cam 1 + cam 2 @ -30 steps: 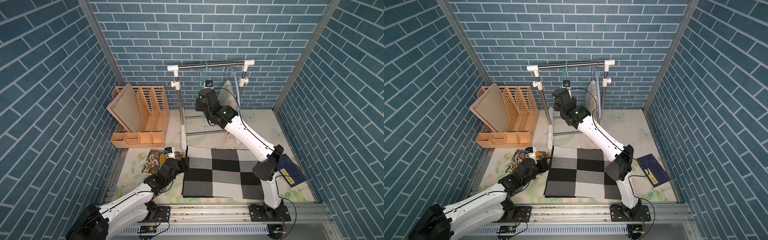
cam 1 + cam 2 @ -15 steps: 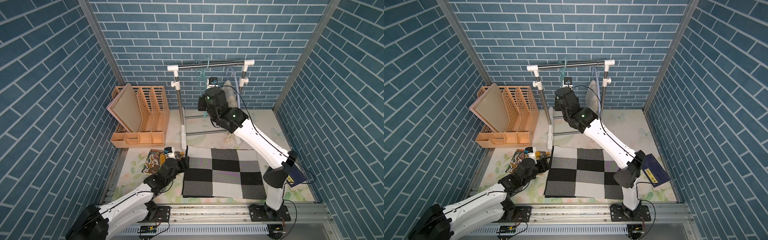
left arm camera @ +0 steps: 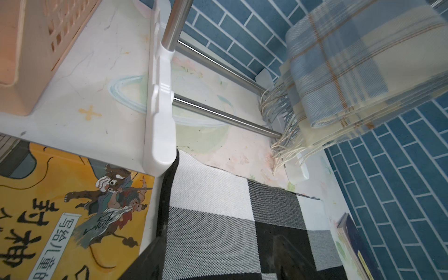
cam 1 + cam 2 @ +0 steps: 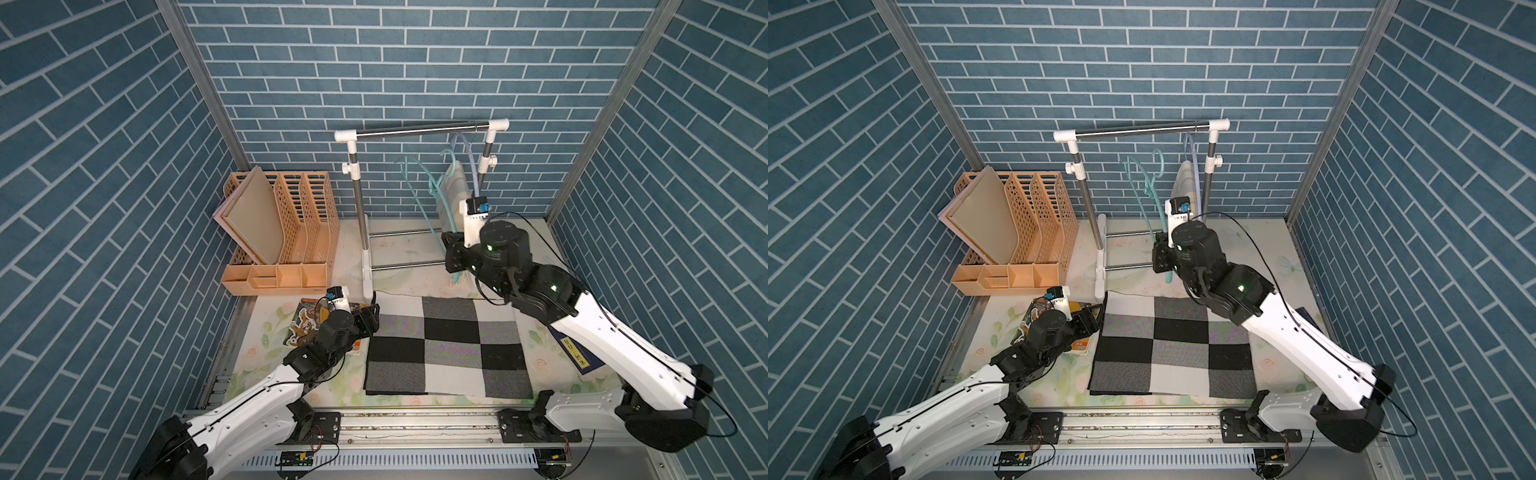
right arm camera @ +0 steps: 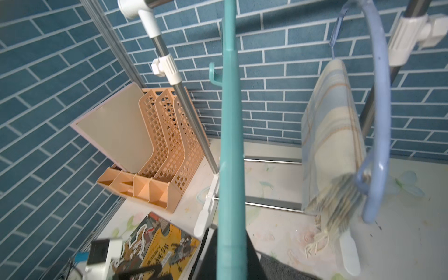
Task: Hang the scarf on the hanger
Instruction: Pick up the hanger from the clothesline.
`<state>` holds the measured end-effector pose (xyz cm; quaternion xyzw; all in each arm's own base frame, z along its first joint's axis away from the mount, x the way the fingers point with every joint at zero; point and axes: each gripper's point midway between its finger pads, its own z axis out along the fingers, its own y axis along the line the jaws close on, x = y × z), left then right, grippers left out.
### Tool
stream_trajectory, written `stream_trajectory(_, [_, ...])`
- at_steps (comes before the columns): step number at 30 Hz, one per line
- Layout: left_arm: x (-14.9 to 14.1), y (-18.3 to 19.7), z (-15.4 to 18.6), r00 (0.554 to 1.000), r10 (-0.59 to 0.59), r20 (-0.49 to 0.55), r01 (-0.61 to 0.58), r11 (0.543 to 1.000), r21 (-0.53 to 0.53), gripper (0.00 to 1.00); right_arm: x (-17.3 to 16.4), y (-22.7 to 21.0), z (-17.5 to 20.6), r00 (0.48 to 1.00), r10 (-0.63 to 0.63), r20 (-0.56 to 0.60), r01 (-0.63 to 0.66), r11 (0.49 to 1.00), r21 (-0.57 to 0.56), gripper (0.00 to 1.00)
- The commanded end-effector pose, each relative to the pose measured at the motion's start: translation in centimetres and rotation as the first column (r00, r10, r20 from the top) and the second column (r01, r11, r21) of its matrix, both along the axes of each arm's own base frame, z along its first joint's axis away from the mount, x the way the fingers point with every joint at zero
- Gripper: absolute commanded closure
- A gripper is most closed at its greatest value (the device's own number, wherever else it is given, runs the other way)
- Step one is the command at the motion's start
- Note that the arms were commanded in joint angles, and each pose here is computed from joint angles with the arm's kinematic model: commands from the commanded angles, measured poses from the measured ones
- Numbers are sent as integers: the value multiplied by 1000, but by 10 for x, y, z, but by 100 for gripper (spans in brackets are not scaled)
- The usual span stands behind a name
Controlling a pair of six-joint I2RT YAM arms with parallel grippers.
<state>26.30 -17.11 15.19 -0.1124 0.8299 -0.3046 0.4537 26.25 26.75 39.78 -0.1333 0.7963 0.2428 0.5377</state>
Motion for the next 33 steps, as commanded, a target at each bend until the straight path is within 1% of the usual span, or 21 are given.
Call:
stream_trajectory(1, [2,-8,21,998,-22,59,27,996,-88,26,-23,0,-31,995,88,-48,-84,994,73,100])
stream_trajectory(3, [-4,-18,31,992,-63,110,84,978,-193,26,-36,-8,-55,992,114,-60,-106,987,121,100])
stream_trajectory(4, [-9,-22,35,986,-91,143,125,961,-248,25,-44,-12,-68,990,130,-62,-119,981,153,100])
stream_trajectory(5, [-15,-26,39,978,-113,177,164,938,-305,25,-50,-17,-78,988,139,-62,-125,974,190,100])
stream_trajectory(6, [-22,-28,46,965,-130,226,209,906,-369,25,-54,-21,-90,988,140,-64,-123,968,219,100])
stream_trajectory(7, [-29,-29,48,955,-146,258,246,876,-415,24,-59,-26,-99,989,138,-61,-118,960,252,100])
stream_trajectory(8, [-37,-29,58,937,-152,316,291,840,-458,24,-61,-32,-109,990,130,-59,-109,954,279,100])
stream_trajectory(9, [-45,-28,62,921,-160,354,325,815,-479,23,-64,-36,-115,991,124,-52,-102,945,309,100])
stream_trajectory(11, [-55,-32,65,900,-186,393,375,791,-484,21,-67,-44,-126,993,113,-38,-92,928,360,100])
stream_trajectory(15, [-66,-48,73,859,-251,447,459,764,-454,19,-71,-48,-140,994,111,-10,-94,884,458,100])
stream_trajectory(16, [-65,-54,74,855,-264,447,470,760,-449,19,-71,-48,-144,994,109,-12,-90,879,469,100])
stream_trajectory(18, [-60,-64,71,859,-287,425,474,759,-446,19,-70,-47,-154,995,99,-21,-77,875,478,100])
stream_trajectory(19, [-57,-69,68,864,-297,407,471,761,-446,19,-69,-47,-161,995,89,-34,-63,882,467,100])
stream_trajectory(21, [-47,-80,58,882,-313,352,452,773,-445,19,-67,-47,-180,996,66,-63,-33,902,431,100])
stream_trajectory(23, [-39,-95,54,886,-343,311,454,777,-436,20,-65,-47,-201,994,45,-96,-5,924,382,100])
stream_trajectory(25, [-31,-110,53,892,-362,269,448,786,-427,20,-63,-48,-220,992,17,-125,24,945,326,100])
stream_trajectory(26, [-24,-118,59,897,-357,261,439,791,-426,21,-63,-48,-228,991,11,-132,29,953,302,100])
stream_trajectory(29, [-14,-138,62,916,-343,210,400,833,-383,23,-63,-50,-247,989,-28,-147,63,970,236,100])
stream_trajectory(31, [-6,-151,66,936,-310,164,347,885,-310,23,-62,-52,-257,985,-64,-158,94,978,187,100])
stream_trajectory(33, [-2,-160,63,956,-274,105,290,939,-186,23,-62,-53,-269,981,-100,-168,122,984,128,100])
